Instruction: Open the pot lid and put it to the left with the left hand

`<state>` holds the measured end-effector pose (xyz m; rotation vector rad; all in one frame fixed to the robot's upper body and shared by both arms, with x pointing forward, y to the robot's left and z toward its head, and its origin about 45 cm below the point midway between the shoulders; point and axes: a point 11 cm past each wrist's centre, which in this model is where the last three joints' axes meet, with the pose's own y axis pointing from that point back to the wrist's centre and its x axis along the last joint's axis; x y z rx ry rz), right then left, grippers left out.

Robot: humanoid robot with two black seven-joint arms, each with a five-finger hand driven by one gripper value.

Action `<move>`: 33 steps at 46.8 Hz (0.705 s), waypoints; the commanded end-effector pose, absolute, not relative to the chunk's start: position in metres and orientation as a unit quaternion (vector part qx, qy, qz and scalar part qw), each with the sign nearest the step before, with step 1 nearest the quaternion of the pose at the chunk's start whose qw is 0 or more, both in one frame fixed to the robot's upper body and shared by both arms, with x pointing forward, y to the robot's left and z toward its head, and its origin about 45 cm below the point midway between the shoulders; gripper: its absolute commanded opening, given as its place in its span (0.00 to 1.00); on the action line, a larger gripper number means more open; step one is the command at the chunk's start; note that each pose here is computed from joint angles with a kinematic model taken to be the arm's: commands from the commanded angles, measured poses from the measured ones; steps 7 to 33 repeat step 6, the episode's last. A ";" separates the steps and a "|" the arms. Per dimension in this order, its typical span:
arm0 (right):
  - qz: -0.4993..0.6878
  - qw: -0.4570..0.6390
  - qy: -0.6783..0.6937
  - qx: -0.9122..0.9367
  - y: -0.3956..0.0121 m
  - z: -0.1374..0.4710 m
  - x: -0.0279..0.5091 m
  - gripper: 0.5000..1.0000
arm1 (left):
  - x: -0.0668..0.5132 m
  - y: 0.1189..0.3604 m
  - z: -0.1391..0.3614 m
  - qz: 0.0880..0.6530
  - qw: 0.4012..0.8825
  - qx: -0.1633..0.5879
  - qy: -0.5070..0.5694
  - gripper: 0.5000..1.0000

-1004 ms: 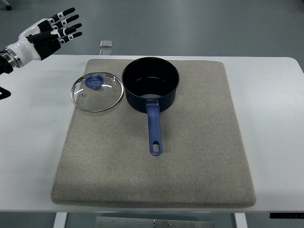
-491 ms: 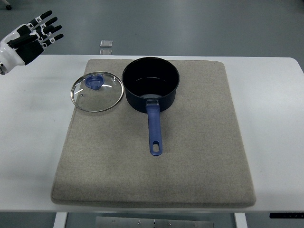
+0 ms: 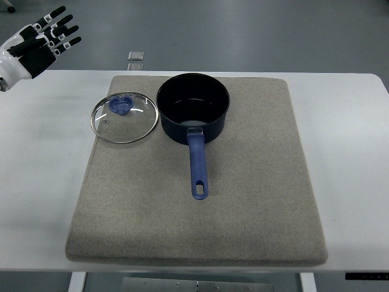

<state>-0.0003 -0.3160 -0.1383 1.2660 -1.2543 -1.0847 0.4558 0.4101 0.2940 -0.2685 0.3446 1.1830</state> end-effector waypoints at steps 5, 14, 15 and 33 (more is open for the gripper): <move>-0.450 0.503 -0.519 0.525 -0.315 -0.138 0.000 0.83 | 0.456 0.409 0.293 0.553 0.808 -0.126 0.163 0.98; -0.449 0.503 -0.519 0.525 -0.315 -0.138 0.000 0.83 | 0.456 0.409 0.293 0.552 0.808 -0.127 0.163 0.98; -0.449 0.503 -0.519 0.525 -0.315 -0.138 0.000 0.83 | 0.456 0.409 0.293 0.552 0.808 -0.127 0.163 0.98; -0.449 0.503 -0.519 0.525 -0.315 -0.138 0.000 0.83 | 0.456 0.409 0.293 0.552 0.808 -0.127 0.163 0.98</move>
